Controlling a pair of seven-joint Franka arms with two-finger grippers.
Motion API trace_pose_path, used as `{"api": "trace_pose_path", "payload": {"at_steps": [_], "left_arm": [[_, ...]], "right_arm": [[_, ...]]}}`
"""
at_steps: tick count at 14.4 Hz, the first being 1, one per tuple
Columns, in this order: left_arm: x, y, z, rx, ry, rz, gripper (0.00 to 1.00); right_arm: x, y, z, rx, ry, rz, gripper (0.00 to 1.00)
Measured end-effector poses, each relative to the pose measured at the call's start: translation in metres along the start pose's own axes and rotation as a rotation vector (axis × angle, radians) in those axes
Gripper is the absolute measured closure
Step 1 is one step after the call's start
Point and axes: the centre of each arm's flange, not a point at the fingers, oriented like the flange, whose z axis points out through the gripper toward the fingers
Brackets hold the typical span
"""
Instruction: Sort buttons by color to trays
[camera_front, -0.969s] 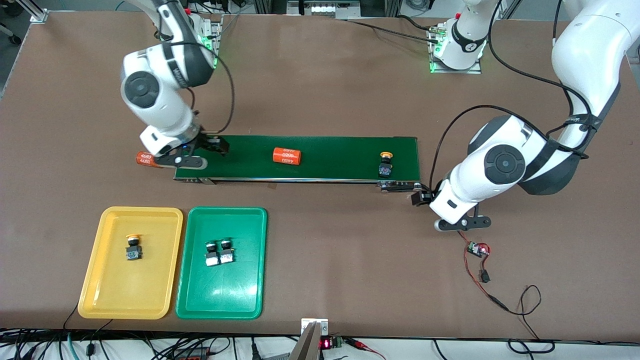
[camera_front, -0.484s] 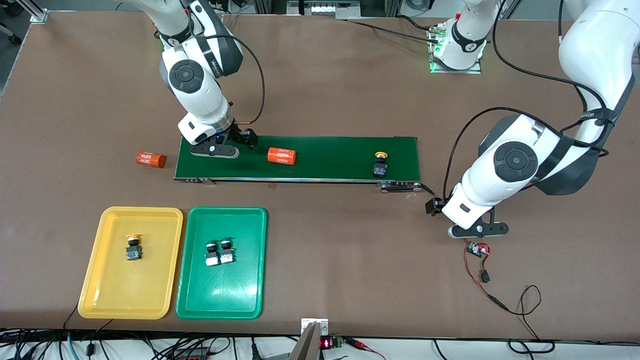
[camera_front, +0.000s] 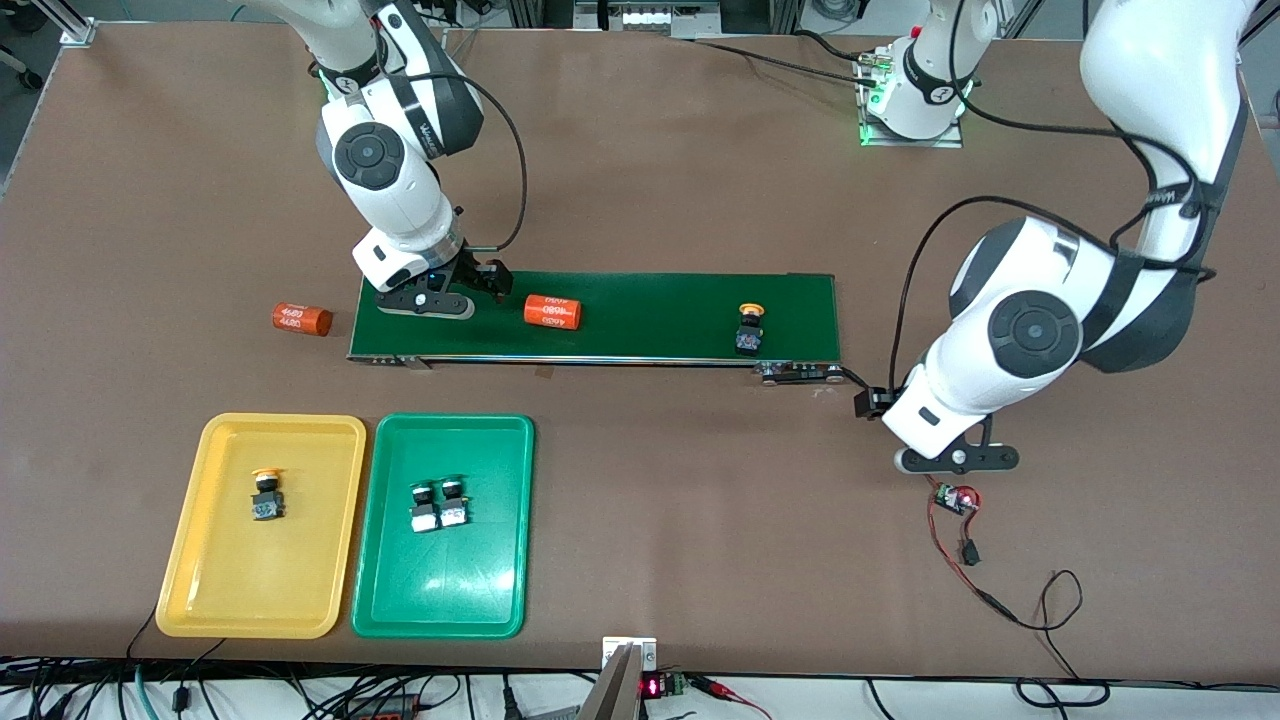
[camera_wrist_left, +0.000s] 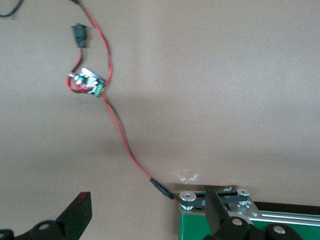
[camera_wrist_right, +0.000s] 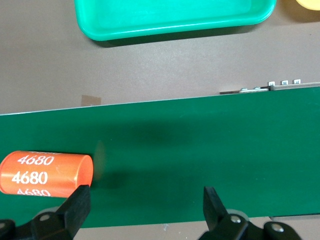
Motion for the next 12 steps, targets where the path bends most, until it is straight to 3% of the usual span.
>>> {"api": "trace_pose_path", "payload": {"at_steps": [3, 7, 9, 12], "left_arm": [[0.007, -0.055, -0.046, 0.0, 0.055, -0.047, 0.0], [0.007, -0.168, -0.103, -0.079, 0.106, -0.032, 0.0], [-0.01, -0.208, -0.123, -0.084, 0.065, -0.01, 0.0], [-0.026, -0.21, -0.142, -0.083, 0.046, -0.001, 0.0]], "right_arm": [[0.001, -0.001, 0.002, 0.001, 0.002, 0.0, 0.0], [0.002, -0.001, 0.003, 0.001, 0.003, 0.0, 0.0], [0.002, -0.001, 0.003, 0.001, 0.003, 0.0, 0.0], [0.002, -0.001, 0.003, 0.001, 0.003, 0.0, 0.0]]}}
